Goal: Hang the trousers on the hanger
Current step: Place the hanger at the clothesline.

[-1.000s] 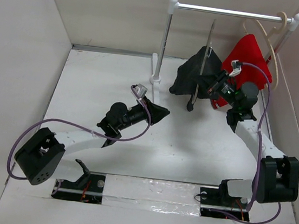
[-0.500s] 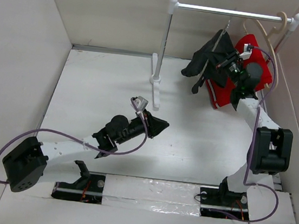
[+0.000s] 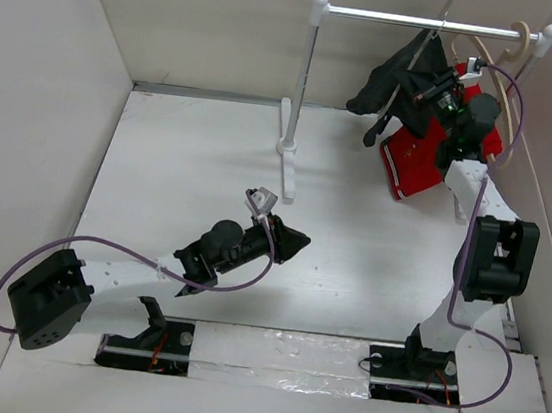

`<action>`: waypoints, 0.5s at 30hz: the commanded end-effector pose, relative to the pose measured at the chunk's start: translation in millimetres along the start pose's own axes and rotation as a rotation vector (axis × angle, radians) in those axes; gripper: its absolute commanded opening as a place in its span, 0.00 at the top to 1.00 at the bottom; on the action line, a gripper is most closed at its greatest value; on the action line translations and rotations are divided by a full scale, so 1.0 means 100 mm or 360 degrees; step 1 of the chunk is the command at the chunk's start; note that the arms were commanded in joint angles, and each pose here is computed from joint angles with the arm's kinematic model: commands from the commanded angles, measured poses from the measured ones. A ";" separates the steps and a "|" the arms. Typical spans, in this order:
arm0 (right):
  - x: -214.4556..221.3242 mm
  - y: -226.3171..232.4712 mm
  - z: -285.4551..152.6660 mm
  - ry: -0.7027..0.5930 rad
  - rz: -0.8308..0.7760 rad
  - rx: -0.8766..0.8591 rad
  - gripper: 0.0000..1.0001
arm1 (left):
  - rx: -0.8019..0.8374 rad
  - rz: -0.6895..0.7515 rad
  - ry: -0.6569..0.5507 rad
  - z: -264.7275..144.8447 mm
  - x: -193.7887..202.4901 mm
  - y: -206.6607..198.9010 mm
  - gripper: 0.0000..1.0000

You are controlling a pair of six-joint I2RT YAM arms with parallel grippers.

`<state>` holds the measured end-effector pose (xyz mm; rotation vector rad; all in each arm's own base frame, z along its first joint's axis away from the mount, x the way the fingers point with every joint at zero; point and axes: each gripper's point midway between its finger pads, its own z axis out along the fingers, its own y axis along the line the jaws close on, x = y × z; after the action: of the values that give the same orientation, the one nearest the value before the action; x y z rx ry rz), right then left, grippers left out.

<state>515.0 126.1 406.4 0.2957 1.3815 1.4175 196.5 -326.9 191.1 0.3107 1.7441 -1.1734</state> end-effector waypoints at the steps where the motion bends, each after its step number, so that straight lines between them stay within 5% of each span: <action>1: -0.40 0.70 0.01 -0.0143 -0.0297 -0.0302 1.00 | 0.0032 0.0000 -0.0063 -0.01 -0.08 -0.05 0.83; 15: -0.58 0.27 0.14 -0.0123 -0.0287 -0.0191 1.00 | 0.0024 0.0009 -0.0065 0.00 -0.10 -0.05 0.83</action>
<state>555.2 103.5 383.8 0.3507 1.4282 1.3906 197.6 -326.3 190.6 0.3054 1.7450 -1.1665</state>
